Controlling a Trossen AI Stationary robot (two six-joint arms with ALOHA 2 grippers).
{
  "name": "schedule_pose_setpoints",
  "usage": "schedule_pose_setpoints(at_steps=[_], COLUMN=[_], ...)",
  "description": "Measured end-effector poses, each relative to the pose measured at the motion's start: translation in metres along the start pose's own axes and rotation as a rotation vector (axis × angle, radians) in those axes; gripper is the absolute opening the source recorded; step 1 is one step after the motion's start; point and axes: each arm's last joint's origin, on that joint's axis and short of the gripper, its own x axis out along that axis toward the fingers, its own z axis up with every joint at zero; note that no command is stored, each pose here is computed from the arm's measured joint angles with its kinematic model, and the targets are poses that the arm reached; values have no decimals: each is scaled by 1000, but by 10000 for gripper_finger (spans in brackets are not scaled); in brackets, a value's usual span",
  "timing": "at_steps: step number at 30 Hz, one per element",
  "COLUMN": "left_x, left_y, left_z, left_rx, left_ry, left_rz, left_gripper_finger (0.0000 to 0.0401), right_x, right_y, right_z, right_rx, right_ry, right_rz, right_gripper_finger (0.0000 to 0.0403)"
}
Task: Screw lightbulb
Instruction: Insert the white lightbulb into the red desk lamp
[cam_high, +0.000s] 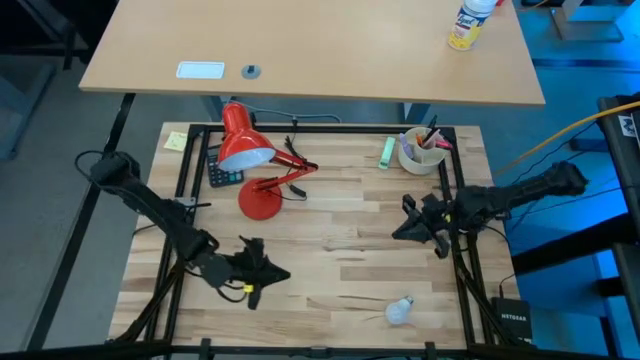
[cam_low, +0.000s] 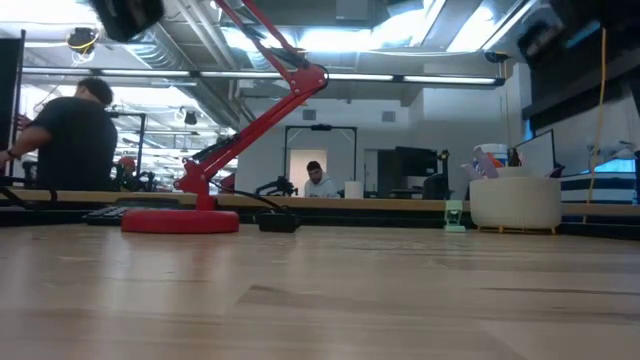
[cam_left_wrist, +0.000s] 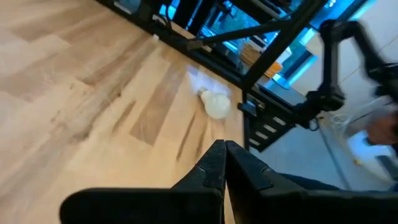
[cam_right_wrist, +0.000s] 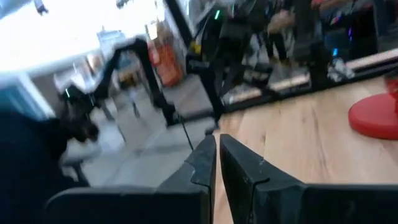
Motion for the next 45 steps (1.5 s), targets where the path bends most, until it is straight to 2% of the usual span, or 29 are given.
schedule_pose_setpoints(at_steps=[4, 10, 16, 19, 24, 27, 32, 35, 38, 45], left_x=[14, 29, 41, 46, 55, 60, 60, 60, 60, 60], left_y=[4, 5, 0, -2, -7, -11, -12, -13, -13, -13], left_z=[-5, -12, -18, -21, -24, -25, -25, -25, -25, -26], left_rx=[61, 121, 175, 188, 185, 183, 163, 157, 157, 158], left_ry=[15, 39, 36, 40, 51, 55, 61, 67, 71, 73], left_rz=[33, 50, 13, 14, 8, -2, -9, -16, -20, -20], left_gripper_finger=[0, 0, 0, 0, 0, 0, 0, 0, 0, 0], right_x=[20, 43, 60, 63, 64, 65, 65, 64, 65, 74], right_y=[22, 56, 84, 91, 99, 103, 103, 102, 101, 101], right_z=[17, 13, -25, -52, -90, -106, -125, -133, -138, -155], right_rx=[-23, 27, 194, 254, 212, 118, -95, -179, -228, -275], right_ry=[196, 526, 775, 923, 1119, 1160, 1157, 1155, 1145, 1188], right_rz=[-16, -60, -39, -116, -168, -180, -241, -280, -310, -221], right_gripper_finger=[28, 28, 28, 28, 46, 81, 154, 189, 216, 243])
